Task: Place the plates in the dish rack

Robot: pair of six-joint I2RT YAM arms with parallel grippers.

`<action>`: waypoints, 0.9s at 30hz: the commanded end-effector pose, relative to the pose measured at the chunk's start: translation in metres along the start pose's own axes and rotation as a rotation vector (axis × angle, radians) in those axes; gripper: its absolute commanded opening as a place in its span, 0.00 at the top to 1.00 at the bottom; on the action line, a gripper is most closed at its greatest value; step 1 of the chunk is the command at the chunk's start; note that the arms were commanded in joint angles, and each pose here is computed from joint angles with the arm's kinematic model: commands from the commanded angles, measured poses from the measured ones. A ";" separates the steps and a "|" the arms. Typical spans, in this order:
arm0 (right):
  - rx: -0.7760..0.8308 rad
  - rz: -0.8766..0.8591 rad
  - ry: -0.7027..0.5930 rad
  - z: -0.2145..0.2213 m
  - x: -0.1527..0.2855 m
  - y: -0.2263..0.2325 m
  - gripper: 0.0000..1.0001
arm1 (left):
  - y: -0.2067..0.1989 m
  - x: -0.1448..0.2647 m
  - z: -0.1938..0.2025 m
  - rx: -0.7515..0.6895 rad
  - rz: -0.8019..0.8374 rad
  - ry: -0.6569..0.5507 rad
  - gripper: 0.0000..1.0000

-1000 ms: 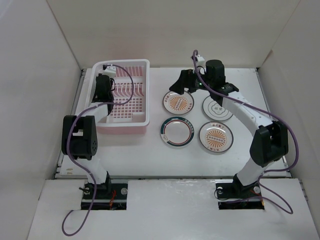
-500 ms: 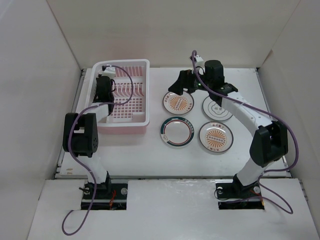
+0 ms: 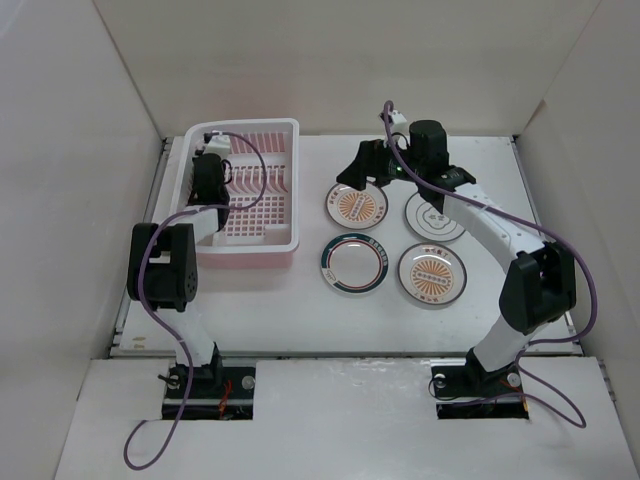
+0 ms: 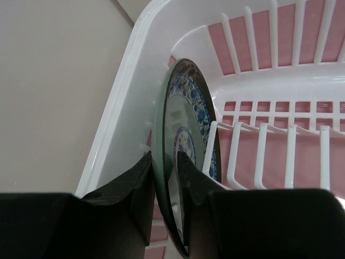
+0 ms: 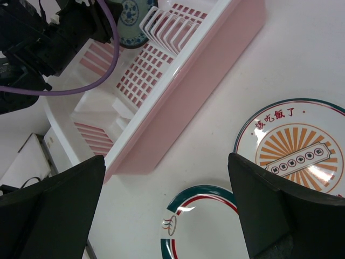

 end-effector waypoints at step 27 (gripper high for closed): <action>0.037 -0.044 -0.009 -0.004 -0.005 0.011 0.00 | 0.030 0.038 -0.077 0.106 -0.036 -0.178 0.10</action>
Point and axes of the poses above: each gripper's point midway between its finger pads, its own x axis back along the fingers, its own y axis along the line the jaws close on, z = x × y, the point moved 4 cm from there along x, back along the fingers, and after that the axes turned 5 degrees about -x, right-handed, at the moved point
